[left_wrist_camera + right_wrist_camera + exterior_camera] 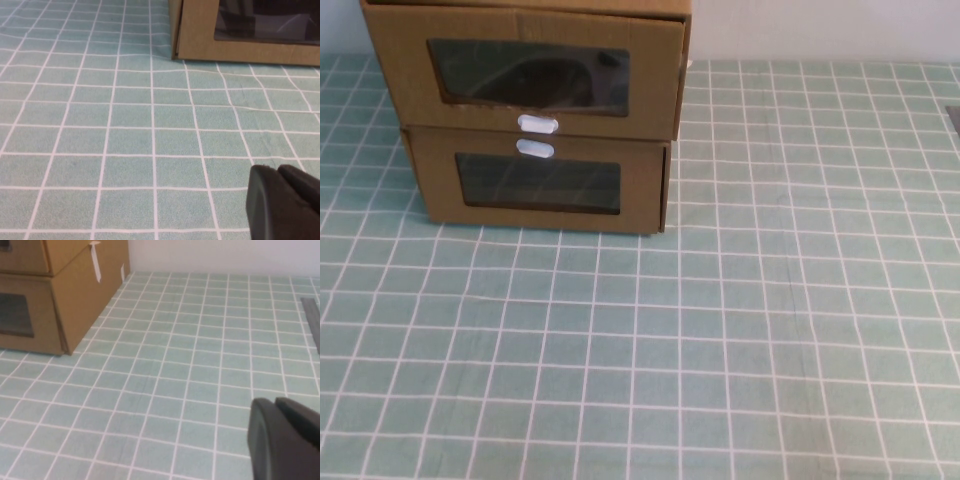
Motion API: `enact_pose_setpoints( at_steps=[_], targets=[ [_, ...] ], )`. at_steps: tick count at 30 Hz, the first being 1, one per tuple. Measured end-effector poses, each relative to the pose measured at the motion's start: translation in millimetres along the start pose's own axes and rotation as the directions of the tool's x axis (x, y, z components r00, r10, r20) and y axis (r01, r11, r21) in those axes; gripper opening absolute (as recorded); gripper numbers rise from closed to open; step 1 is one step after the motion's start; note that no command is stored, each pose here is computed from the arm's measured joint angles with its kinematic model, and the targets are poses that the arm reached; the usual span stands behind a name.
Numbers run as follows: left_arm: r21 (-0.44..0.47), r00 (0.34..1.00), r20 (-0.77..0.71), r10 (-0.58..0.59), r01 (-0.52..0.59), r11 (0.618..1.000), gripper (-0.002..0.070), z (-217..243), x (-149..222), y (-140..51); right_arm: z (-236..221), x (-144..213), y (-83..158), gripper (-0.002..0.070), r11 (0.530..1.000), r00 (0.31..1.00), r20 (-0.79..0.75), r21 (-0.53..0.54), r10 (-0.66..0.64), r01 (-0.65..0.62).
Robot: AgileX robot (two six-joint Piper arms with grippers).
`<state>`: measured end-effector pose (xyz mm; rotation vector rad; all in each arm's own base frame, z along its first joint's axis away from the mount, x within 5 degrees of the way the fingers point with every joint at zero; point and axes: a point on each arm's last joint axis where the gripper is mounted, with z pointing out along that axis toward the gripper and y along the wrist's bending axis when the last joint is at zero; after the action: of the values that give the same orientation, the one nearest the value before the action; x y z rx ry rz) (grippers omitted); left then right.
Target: Close the shoe box
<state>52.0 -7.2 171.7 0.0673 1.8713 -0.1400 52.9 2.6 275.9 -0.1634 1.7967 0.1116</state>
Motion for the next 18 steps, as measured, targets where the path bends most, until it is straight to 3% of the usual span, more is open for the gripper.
enact_pose_setpoints(
  at_steps=[7, 18],
  targets=[
    [0.000, 1.000, 0.000, 0.000, 0.000, 1.000, -0.0005, 0, 0, 0.0, 13, 27, 0, -0.0014, 0.998, 0.998, 0.056, 0.048, 0.027, -0.030],
    [0.000, 1.000, 0.000, 0.000, 0.000, 1.000, -0.0005, 0, 0, 0.0, 29, 88, -3, -0.0014, 0.984, 0.993, 0.000, 0.137, 0.119, -0.118]
  ],
)
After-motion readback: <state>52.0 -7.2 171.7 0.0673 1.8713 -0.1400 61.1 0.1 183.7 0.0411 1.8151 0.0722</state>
